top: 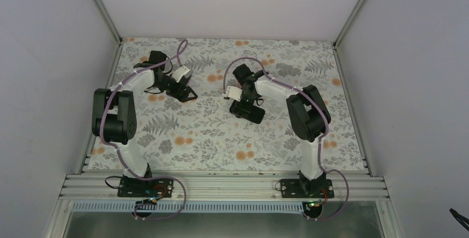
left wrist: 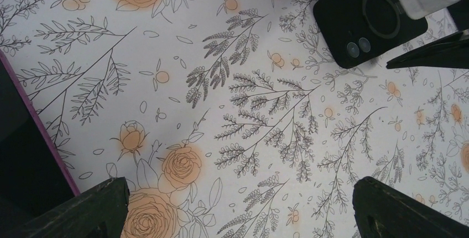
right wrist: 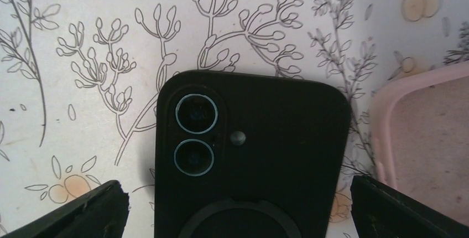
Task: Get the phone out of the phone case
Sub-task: Pick up the phone at the center of the board.
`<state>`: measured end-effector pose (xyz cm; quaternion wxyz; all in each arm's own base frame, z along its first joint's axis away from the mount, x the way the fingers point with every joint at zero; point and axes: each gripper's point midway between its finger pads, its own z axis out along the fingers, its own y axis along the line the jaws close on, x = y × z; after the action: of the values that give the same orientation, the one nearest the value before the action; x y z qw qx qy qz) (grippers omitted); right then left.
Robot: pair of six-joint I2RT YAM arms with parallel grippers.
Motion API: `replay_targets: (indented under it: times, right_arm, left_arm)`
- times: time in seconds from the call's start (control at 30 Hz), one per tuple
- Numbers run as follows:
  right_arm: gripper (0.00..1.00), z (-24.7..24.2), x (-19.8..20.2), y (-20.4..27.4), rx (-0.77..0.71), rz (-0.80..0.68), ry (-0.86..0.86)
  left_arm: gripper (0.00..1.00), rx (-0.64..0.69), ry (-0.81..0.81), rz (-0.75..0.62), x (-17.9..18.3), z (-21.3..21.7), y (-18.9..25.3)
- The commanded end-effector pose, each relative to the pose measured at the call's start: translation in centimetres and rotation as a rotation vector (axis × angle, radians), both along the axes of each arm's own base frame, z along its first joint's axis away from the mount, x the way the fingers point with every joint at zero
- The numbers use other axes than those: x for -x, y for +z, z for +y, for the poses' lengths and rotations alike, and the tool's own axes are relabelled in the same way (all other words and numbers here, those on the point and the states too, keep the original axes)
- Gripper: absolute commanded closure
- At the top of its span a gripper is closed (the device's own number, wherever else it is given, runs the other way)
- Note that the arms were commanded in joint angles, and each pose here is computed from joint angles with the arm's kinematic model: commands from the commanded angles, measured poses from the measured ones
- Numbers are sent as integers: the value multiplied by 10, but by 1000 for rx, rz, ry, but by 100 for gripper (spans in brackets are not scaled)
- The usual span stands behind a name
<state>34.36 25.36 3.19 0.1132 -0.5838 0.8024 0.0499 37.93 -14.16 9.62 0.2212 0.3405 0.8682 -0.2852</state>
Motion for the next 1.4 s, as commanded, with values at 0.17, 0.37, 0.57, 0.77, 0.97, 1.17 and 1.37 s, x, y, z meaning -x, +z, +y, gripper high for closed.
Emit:
replay_targets:
  times: [0.17, 0.37, 0.57, 0.77, 0.97, 1.17, 1.37]
  right_arm:
    - [0, -19, 12, -29, 51, 92, -15]
    - [0, -30, 22, -42, 87, 122, 5]
    - [19, -34, 29, -55, 119, 112, 27]
    - [36, -14, 31, -28, 1, 96, 55]
    - [37, 13, 39, 23, -189, 170, 111]
    - [38, 37, 52, 72, -373, 281, 199]
    - [40, 47, 70, 101, -469, 404, 290]
  left_arm:
    - [0, 29, -21, -44, 1, -3, 14]
    - [0, 35, -19, -39, 2, -3, 15]
    - [0, 17, -8, -80, -1, -1, 21]
    - [0, -14, -65, -258, -1, 2, 45]
    - [0, -87, -215, -656, 13, -6, 81]
    - [0, -163, -447, -981, 47, -26, 74]
    - [1, -112, -665, -1189, 87, -59, 80]
